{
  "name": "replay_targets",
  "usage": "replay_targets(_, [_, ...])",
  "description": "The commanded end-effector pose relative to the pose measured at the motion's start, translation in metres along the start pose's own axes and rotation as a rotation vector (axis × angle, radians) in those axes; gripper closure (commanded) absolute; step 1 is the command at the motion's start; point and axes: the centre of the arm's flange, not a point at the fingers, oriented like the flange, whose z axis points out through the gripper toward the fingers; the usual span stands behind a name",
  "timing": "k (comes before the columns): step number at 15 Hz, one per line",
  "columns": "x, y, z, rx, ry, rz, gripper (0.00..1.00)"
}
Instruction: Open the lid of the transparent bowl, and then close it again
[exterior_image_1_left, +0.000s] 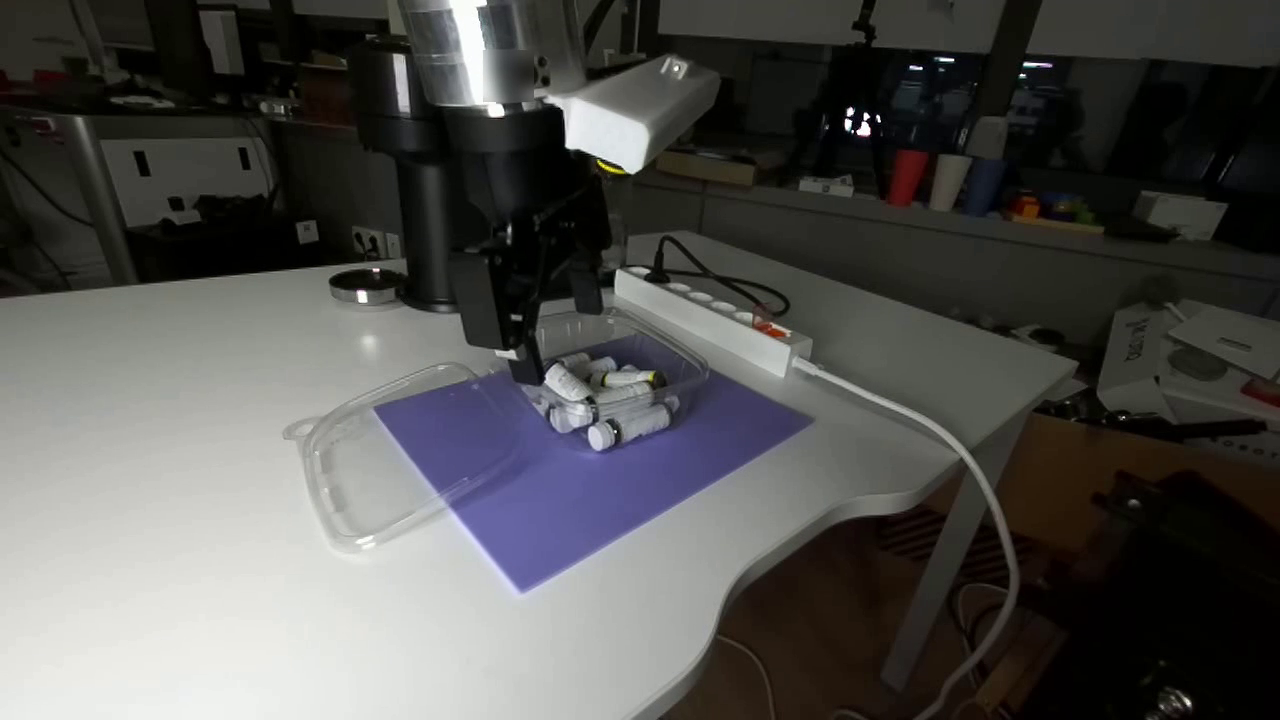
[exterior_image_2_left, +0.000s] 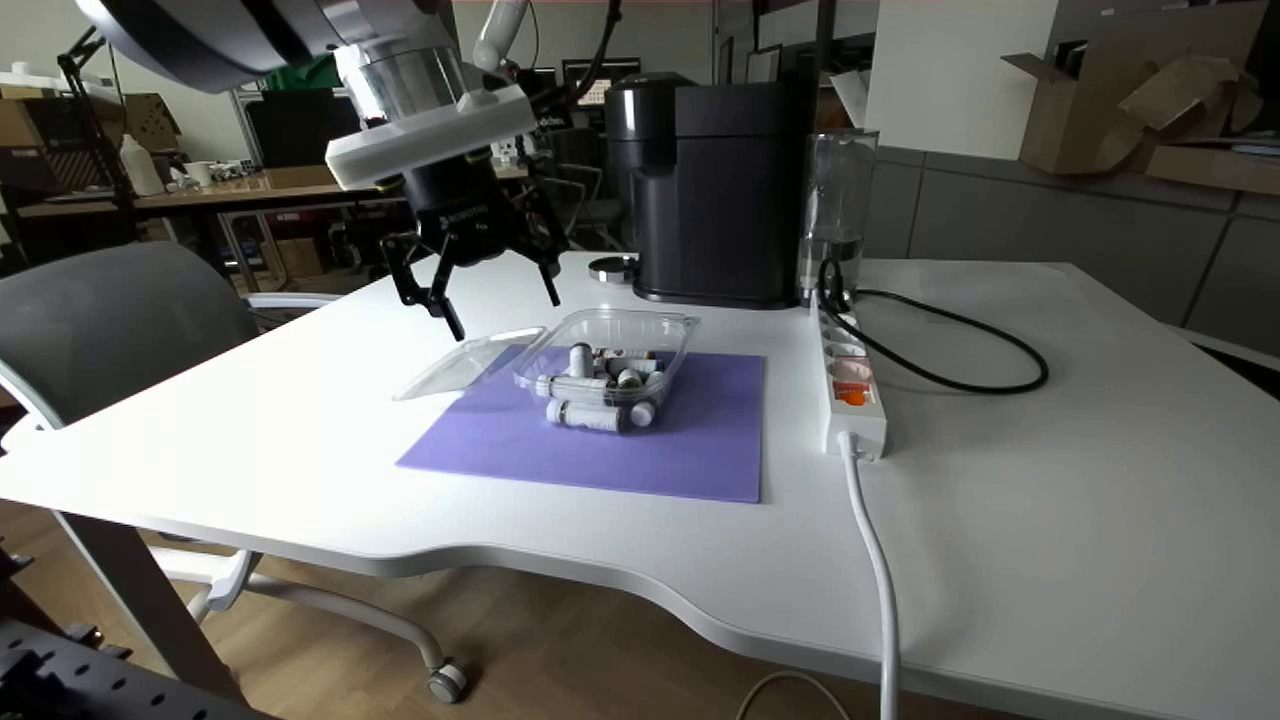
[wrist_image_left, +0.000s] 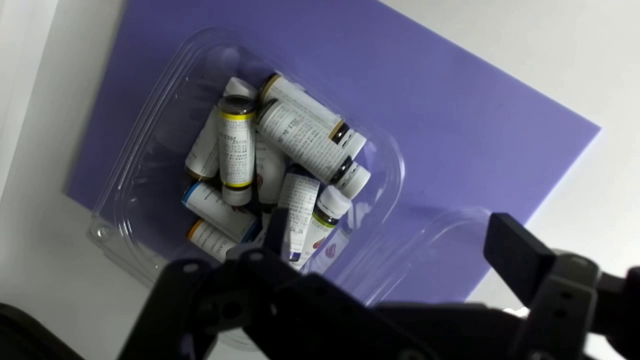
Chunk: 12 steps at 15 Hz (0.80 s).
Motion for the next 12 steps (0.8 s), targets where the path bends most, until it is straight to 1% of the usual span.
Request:
replay_targets(1, [0.0,0.0,0.0,0.0,0.0,0.0,0.0])
replay_targets(3, [0.0,0.0,0.0,0.0,0.0,0.0,0.0])
replay_targets(5, [0.007,-0.007,0.004,-0.036,0.0,-0.07,0.0])
replay_targets(9, [0.025,-0.029,0.012,-0.124,0.041,-0.31,0.0])
replay_targets(12, [0.035,-0.045,0.024,-0.135,0.066,-0.497,0.0])
